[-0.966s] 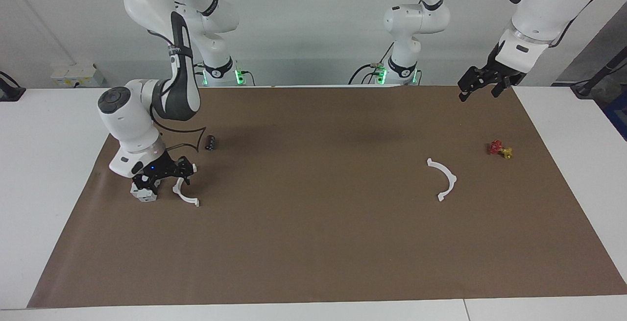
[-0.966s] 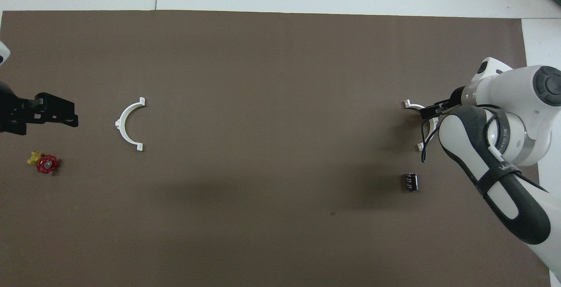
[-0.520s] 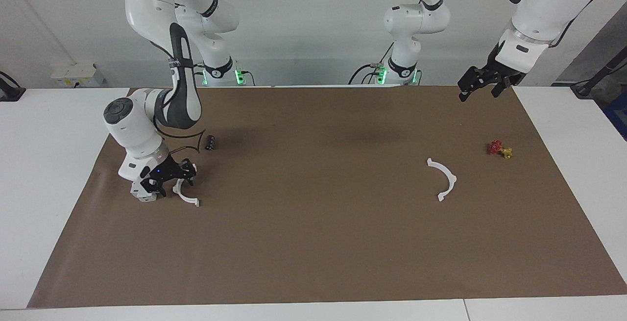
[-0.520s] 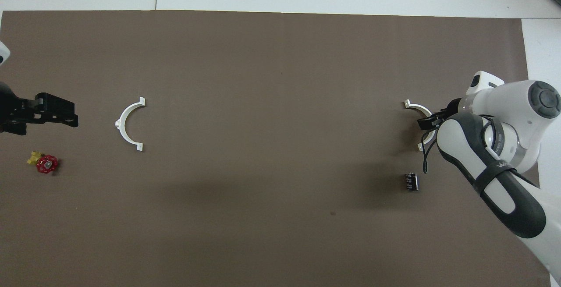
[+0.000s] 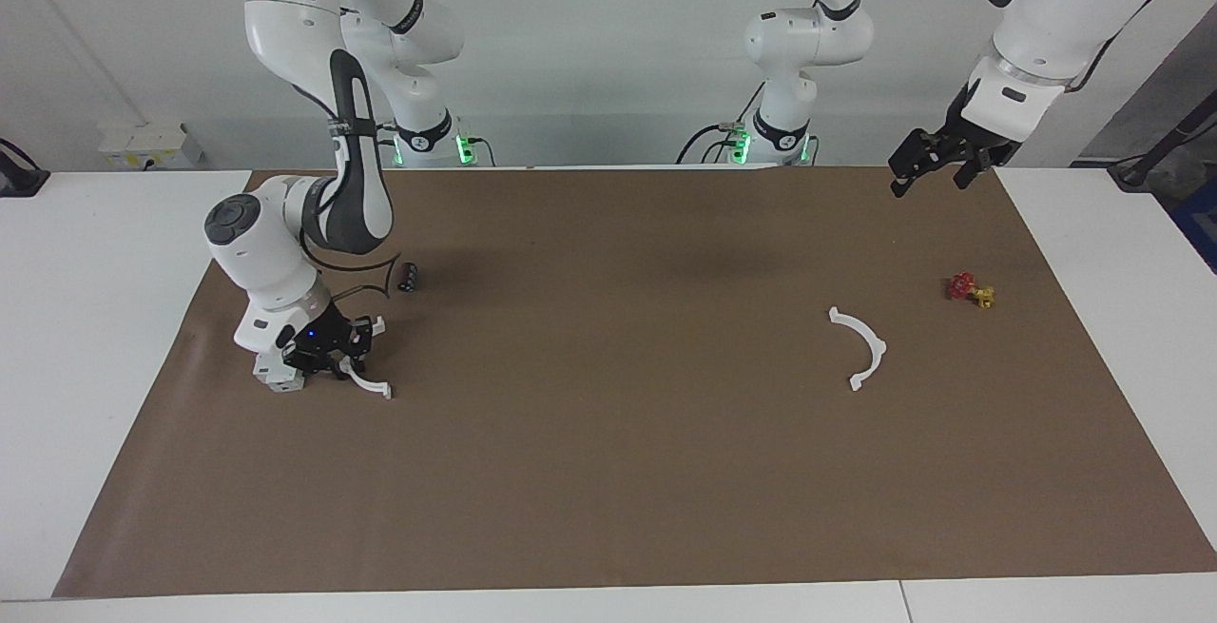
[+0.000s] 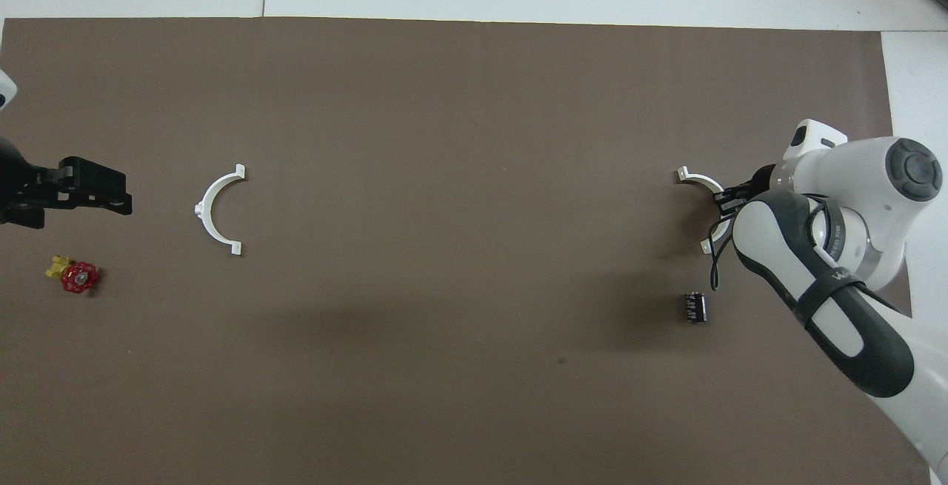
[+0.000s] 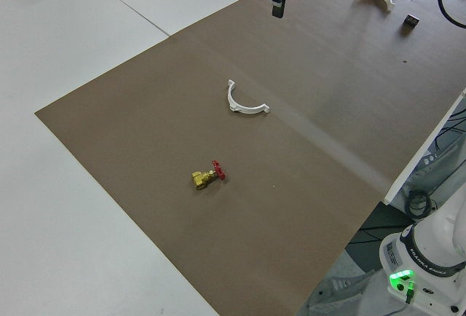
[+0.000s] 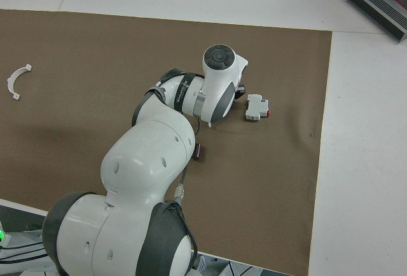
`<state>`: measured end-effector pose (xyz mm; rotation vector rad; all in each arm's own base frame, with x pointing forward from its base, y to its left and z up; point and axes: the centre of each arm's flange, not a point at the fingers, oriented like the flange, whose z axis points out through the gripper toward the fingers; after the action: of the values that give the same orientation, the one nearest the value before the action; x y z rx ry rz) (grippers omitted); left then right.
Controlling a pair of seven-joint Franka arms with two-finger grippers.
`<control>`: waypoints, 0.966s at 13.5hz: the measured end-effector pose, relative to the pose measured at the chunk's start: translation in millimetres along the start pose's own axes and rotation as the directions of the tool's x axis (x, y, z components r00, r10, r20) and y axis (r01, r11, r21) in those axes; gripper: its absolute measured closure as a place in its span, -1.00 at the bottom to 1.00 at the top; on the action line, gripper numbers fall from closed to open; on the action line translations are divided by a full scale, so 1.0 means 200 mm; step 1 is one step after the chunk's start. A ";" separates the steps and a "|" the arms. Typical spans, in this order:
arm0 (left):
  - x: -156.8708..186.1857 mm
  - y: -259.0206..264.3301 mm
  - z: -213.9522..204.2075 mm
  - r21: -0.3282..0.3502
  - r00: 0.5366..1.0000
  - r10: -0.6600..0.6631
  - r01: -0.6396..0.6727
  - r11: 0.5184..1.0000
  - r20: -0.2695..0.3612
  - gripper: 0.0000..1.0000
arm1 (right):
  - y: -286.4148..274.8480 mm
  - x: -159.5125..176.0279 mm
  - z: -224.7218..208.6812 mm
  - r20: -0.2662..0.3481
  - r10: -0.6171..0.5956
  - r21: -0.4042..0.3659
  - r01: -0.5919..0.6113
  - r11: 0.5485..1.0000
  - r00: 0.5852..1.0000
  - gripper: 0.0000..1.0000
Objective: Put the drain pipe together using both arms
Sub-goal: 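Carry the white half-ring with the right gripper toward the table center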
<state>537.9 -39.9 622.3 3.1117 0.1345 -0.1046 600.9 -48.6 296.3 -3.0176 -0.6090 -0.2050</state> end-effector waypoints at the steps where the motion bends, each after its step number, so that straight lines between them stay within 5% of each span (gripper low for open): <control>1: 0.00 0.00 0.00 0.000 1.000 0.000 0.000 1.000 0.000 -1.00 | 0.00 0.04 -0.04 0.005 0.017 0.011 -0.017 1.000 1.000 0.59; 7: 0.00 0.00 0.00 0.000 1.000 0.000 0.000 1.000 0.000 -1.00 | -0.55 0.46 -0.30 0.030 0.215 0.019 -0.215 0.976 0.976 0.59; 13: 0.00 0.00 0.00 0.000 1.000 0.000 0.000 1.000 0.000 -1.00 | -1.33 0.61 -0.15 0.058 0.284 0.006 -0.285 0.959 0.957 0.59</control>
<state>537.9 -39.9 622.3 3.1117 0.1346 -0.1052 604.9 241.2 350.5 -3.0575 -0.1715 -0.1001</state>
